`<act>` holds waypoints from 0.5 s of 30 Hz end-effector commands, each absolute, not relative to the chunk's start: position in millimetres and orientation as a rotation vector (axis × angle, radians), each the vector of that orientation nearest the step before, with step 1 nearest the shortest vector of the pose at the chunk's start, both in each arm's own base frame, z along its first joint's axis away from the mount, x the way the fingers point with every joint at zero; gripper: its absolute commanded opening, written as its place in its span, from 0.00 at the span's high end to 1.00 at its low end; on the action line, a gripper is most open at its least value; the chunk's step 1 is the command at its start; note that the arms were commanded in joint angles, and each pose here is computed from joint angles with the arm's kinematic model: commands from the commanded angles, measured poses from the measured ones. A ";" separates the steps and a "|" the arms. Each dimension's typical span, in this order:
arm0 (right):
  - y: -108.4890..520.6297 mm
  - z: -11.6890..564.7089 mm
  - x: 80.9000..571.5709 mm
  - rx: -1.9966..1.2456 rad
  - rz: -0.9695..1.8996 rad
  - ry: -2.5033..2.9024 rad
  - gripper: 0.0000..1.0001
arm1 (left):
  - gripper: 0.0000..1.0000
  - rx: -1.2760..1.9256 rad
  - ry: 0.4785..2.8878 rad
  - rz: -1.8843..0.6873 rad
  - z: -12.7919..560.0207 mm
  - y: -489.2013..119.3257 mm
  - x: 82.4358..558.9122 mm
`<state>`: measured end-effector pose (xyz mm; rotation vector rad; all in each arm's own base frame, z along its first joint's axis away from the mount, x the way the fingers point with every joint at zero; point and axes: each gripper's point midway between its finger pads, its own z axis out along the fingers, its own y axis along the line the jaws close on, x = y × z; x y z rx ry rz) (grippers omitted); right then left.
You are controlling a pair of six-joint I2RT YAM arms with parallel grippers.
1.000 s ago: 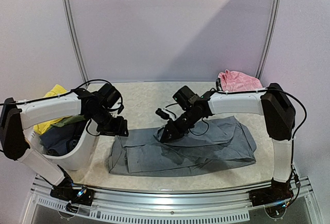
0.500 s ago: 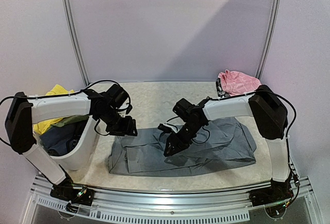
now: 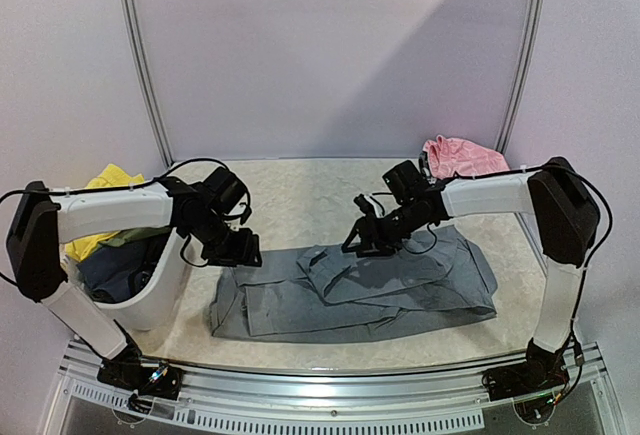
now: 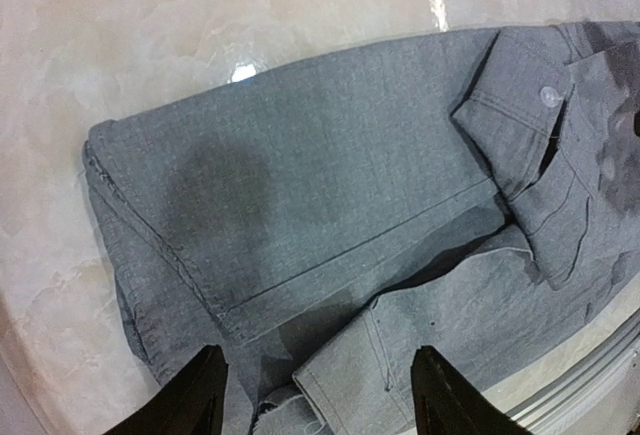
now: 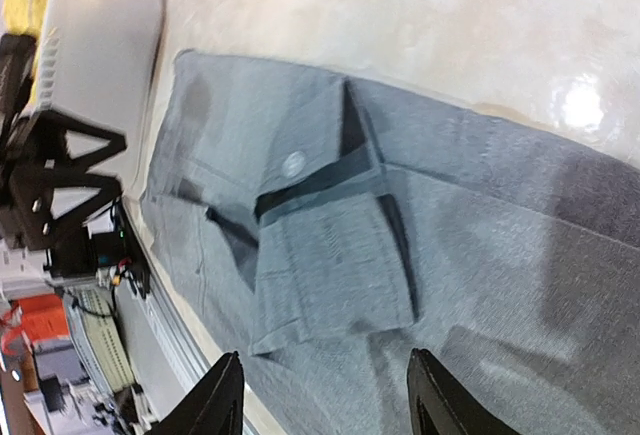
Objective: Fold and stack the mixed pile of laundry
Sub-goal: Fold the 1/3-folded shirt at the center of the board.
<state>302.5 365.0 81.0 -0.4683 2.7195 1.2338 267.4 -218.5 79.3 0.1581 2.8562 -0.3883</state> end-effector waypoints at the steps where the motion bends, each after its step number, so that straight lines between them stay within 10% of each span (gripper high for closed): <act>1: 366.6 53.1 315.8 -0.311 1.165 2.809 0.44 | 0.36 0.147 2.833 -0.393 85.1 -215.3 260.4; 15: 395.6 37.2 306.6 -0.315 1.410 2.859 0.46 | 0.36 0.133 2.834 -0.383 87.4 -208.1 253.3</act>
